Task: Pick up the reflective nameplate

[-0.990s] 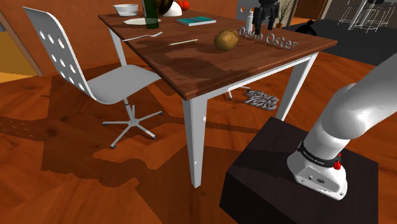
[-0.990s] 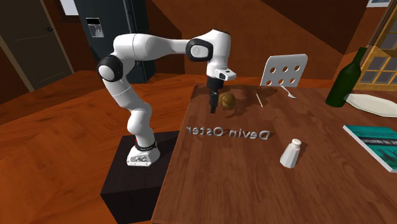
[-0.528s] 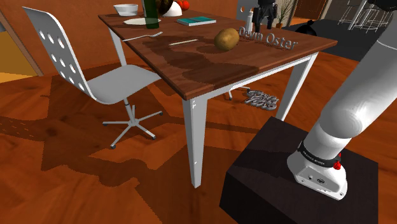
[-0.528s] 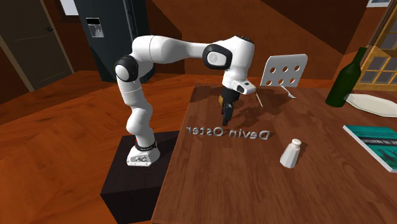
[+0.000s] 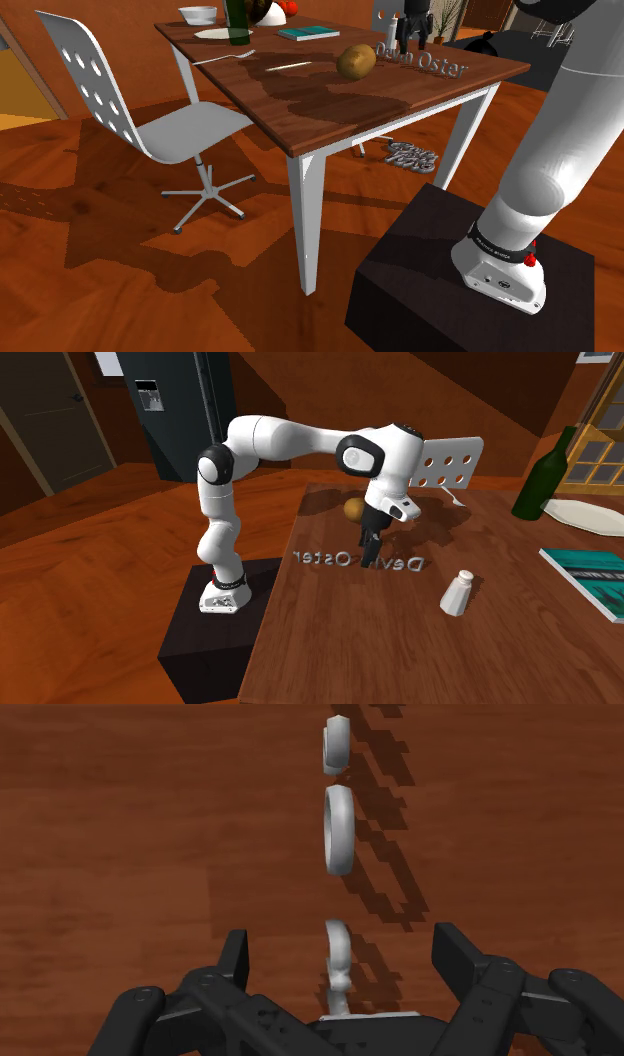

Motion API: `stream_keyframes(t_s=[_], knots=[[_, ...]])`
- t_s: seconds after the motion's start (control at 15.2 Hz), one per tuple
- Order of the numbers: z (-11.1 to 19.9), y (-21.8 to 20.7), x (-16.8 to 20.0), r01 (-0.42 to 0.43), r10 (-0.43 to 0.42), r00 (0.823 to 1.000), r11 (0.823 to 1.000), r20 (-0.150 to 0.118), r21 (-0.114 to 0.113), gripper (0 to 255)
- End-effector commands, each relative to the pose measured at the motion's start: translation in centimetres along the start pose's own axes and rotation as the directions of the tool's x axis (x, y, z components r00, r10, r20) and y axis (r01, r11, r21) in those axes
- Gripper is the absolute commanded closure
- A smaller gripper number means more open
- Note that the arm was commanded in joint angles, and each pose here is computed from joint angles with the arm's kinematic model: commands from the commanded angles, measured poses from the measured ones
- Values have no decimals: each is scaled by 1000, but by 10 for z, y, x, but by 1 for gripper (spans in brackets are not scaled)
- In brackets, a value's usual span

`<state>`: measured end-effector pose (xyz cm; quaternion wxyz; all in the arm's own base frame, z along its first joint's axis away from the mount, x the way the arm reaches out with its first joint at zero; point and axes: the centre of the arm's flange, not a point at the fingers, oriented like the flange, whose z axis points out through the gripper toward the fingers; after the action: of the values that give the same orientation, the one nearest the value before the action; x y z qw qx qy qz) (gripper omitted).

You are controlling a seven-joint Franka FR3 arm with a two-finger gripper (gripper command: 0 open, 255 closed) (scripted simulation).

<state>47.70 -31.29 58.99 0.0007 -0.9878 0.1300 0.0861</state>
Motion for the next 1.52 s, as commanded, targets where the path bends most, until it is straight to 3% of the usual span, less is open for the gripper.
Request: stream_keyframes(t_s=[0.0, 0.26, 0.33, 0.92, 1.45], knots=[[10, 0, 2, 0, 0, 1000, 1000, 0, 0, 0], [23, 0, 4, 0, 0, 1000, 1000, 0, 0, 0], [23, -1, 4, 0, 0, 1000, 1000, 0, 0, 255], [23, 0, 4, 0, 0, 1000, 1000, 0, 0, 255], [-18, 1, -3, 0, 0, 1000, 1000, 0, 0, 255]])
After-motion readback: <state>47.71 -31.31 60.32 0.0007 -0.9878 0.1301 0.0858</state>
